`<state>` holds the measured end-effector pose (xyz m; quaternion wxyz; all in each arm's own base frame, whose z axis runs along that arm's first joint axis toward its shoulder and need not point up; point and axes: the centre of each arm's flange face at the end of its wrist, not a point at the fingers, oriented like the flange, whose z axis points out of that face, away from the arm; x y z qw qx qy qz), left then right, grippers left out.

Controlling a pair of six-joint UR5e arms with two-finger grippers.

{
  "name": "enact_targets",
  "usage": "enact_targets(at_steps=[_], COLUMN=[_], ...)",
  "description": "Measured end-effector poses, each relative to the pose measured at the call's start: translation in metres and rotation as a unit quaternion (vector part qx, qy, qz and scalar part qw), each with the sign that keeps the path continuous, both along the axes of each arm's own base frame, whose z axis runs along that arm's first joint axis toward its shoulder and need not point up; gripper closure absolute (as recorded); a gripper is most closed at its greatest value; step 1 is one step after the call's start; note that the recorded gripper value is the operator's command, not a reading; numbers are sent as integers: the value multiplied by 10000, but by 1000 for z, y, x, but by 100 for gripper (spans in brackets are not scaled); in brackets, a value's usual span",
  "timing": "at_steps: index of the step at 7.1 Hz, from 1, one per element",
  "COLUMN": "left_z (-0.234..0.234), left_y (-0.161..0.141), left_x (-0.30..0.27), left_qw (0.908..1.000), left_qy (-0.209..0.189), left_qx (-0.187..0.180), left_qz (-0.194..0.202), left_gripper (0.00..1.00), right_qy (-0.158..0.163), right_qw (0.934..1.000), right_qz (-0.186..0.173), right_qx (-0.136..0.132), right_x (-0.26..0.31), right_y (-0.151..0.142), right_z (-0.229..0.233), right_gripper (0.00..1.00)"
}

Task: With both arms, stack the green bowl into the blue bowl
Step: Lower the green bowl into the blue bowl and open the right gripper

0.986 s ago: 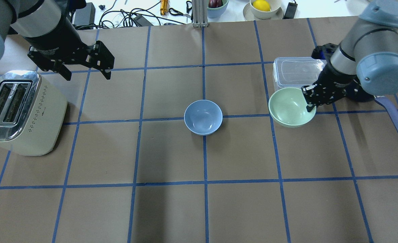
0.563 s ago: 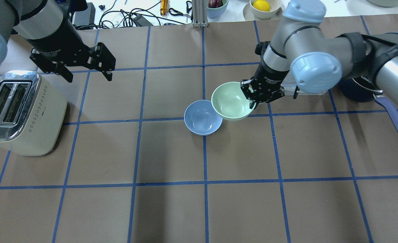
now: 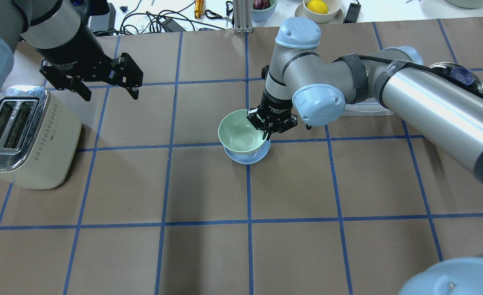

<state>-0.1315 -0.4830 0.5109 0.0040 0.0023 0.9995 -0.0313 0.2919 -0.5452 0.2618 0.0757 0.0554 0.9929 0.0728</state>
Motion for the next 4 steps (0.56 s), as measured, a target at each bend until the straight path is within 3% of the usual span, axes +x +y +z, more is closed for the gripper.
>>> enact_targets(at_steps=[1, 3, 4], left_z=[0, 1, 1], left_y=[0, 0, 0], left_x=[0, -1, -1], left_qw=[10000, 10000, 10000], left_qy=[3, 4, -2], left_qx=[-4, -5, -6], left_qz=[-2, -5, -11], left_gripper=[0, 0, 0], right_qy=[33, 52, 51], right_qw=[10000, 9998, 9998], right_qz=[33, 70, 77], right_qx=[-50, -159, -185], right_x=[1, 0, 0], right_y=[1, 1, 0], right_z=[-8, -16, -16], right_gripper=[100, 1, 0])
